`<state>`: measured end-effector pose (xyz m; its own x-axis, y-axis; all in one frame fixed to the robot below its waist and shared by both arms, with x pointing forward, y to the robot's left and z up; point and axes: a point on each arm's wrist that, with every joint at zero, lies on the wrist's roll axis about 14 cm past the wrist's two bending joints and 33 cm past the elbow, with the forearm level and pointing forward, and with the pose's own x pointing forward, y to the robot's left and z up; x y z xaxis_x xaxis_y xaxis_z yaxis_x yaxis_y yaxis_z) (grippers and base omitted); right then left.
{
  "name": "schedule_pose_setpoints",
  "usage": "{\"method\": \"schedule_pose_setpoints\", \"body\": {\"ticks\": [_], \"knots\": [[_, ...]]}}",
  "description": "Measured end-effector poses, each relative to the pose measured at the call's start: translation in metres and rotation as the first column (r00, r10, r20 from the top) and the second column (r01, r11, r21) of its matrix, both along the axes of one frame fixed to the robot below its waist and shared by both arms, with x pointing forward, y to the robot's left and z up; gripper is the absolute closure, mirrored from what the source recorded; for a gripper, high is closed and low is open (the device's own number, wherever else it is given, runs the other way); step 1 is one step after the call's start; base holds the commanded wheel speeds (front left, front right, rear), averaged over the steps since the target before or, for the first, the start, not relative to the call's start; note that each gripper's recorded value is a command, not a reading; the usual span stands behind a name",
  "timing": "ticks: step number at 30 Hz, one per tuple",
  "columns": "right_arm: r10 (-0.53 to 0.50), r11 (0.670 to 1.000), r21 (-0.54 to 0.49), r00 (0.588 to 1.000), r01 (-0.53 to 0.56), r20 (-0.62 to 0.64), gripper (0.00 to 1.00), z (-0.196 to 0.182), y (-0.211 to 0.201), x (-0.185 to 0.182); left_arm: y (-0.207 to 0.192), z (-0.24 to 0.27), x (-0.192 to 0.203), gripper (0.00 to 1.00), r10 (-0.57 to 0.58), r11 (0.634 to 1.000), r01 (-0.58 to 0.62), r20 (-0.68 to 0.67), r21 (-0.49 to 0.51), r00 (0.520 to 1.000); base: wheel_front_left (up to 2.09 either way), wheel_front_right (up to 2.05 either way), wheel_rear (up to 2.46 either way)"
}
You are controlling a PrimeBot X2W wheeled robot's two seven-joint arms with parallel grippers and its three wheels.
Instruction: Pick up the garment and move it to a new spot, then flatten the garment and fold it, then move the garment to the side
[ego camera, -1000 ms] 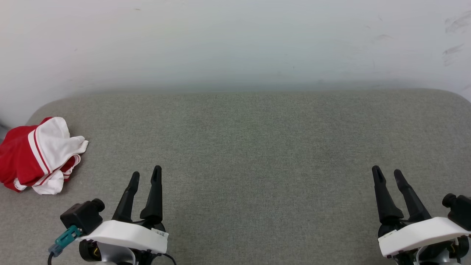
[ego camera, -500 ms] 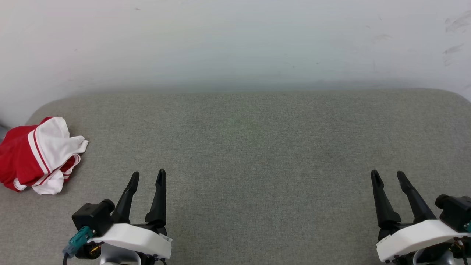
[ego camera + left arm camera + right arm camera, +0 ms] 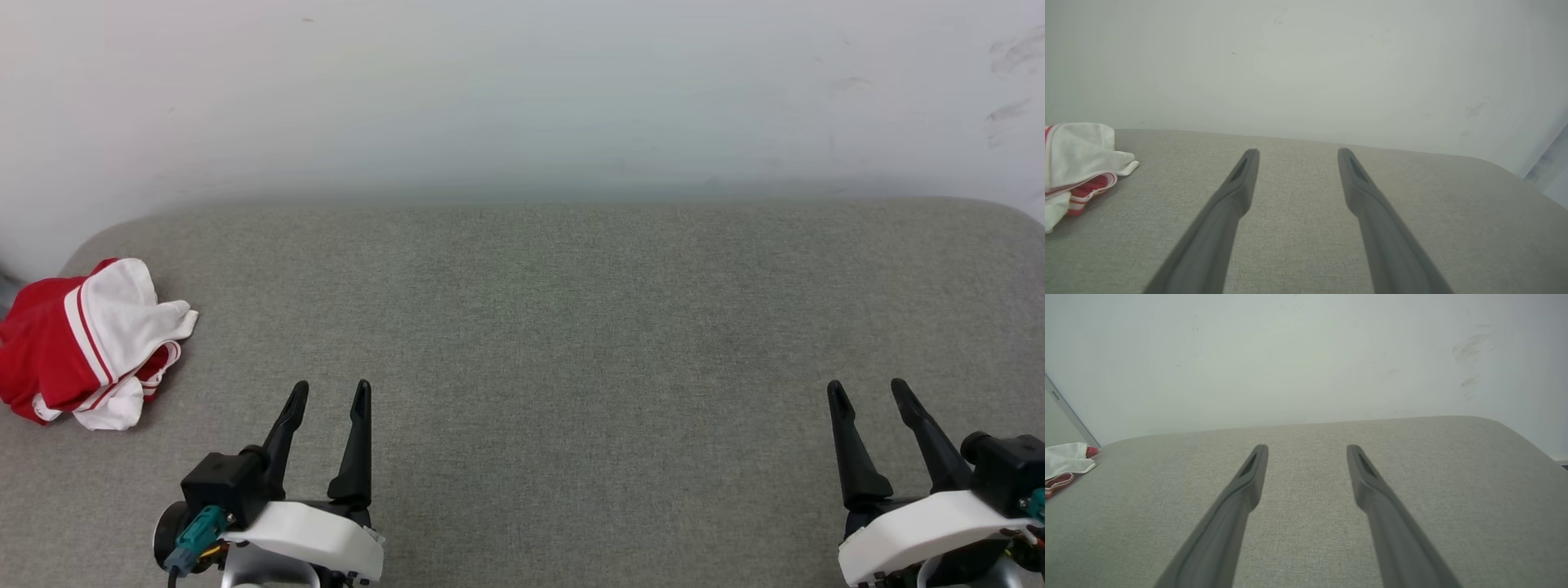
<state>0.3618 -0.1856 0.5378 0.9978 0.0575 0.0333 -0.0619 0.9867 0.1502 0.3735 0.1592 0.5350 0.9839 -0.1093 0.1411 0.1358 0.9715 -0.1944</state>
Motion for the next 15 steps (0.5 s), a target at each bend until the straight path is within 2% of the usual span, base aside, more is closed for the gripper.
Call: {"method": "schedule_pose_setpoints", "body": {"ticks": [15], "knots": [[-0.014, 0.997, -0.07, 1.0, 0.015, 0.018, 0.0, 0.0061, -0.004, -0.0036, -0.0018, -0.0092, -0.0012, 0.0, 0.003, 0.998, -0.003, -0.006, 0.065, 1.0, 0.0, 0.0, 0.0]]}}
